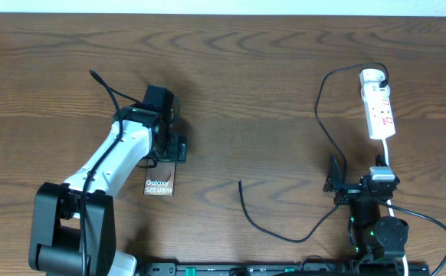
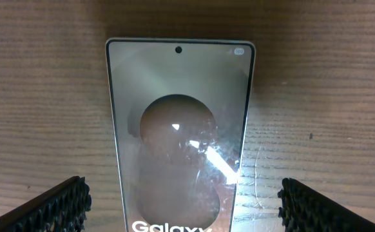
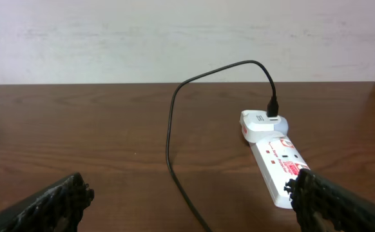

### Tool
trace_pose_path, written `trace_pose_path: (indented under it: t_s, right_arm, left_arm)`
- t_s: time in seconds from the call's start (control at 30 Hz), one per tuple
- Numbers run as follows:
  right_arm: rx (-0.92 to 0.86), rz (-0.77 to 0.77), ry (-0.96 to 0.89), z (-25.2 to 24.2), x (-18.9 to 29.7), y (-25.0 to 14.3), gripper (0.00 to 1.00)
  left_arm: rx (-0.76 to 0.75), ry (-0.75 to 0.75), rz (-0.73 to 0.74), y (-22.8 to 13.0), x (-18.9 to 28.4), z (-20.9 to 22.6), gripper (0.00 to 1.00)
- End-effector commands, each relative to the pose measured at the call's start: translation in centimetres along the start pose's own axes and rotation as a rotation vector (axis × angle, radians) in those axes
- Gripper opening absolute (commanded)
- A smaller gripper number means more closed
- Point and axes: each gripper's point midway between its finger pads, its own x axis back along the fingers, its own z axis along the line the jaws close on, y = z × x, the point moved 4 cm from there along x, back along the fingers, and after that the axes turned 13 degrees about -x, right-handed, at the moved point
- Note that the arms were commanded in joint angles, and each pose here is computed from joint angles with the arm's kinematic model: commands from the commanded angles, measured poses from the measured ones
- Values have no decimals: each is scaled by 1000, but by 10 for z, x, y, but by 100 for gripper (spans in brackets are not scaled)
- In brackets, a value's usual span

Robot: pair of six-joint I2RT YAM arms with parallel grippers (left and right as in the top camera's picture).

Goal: Plug charger to phone and switch on socket
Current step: 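Lower the left gripper and close it on the phone's long edges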

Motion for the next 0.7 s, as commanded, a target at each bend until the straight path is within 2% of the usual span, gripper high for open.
trace_pose_path:
  t_s: [0.0,0.37,0.67]
  right_arm:
    - [-9,0,-1,0,0,0,99]
    - [-9,0,-1,0,0,0,99]
    - [-9,0,-1,0,0,0,99]
  left_arm:
    - [-2,-9,-8,-1,2,-1,92]
    - [-1,-10,10,-19,-22,-2,92]
    - [-2,-10,4,-18,-22,-2,92]
